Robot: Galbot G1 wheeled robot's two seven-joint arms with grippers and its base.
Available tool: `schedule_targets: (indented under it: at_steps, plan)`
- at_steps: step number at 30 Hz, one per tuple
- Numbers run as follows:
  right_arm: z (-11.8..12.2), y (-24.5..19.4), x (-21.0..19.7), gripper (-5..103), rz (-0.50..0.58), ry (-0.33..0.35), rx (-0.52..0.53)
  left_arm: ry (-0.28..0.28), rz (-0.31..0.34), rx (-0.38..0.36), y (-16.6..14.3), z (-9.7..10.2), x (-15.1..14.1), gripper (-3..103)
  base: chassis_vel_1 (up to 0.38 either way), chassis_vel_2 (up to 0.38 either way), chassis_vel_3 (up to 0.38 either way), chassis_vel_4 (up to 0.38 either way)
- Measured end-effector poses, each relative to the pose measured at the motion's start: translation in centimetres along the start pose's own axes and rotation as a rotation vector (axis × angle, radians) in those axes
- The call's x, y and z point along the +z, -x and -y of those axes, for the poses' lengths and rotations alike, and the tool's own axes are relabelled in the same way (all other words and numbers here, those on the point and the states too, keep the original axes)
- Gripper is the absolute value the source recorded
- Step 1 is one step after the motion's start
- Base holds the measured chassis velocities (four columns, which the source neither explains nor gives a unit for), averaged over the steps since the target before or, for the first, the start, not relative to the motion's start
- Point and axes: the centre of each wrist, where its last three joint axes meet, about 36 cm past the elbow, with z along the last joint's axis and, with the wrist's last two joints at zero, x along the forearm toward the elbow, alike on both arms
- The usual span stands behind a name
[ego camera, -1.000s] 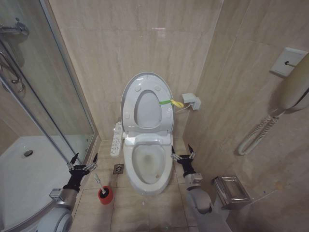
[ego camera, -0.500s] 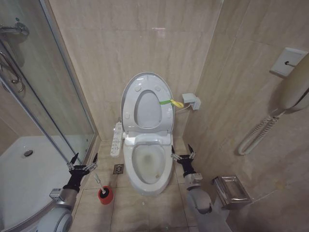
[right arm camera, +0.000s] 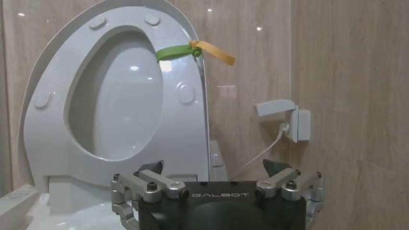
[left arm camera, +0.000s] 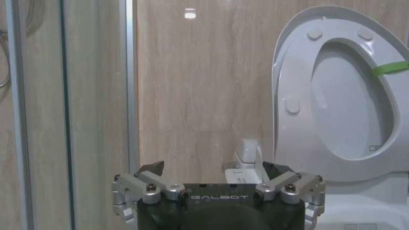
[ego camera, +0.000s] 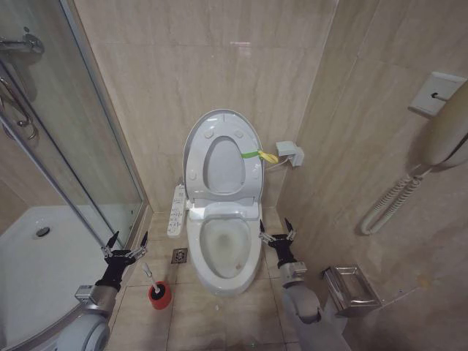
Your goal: Open the toilet lid, clean the toilet bowl with a toilet brush, close the toilet lid, and flush.
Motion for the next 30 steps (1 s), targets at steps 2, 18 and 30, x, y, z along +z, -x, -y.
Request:
schedule_targets:
  at_steps: [2, 18, 30]
  plan:
    - [0.0, 0.0, 0.0, 100, 0.0, 0.0, 0.0, 0.0, 0.0, 0.0, 0.0, 0.0, 0.0, 100, 0.0, 0.0, 0.0, 0.0]
    - [0.0, 0.0, 0.01, 100, 0.0, 0.0, 0.0, 0.0, 0.0, 0.0, 0.0, 0.0, 0.0, 100, 0.0, 0.0, 0.0, 0.0]
    - [0.0, 0.0, 0.0, 100, 0.0, 0.0, 0.0, 0.0, 0.0, 0.0, 0.0, 0.0, 0.0, 100, 0.0, 0.0, 0.0, 0.0]
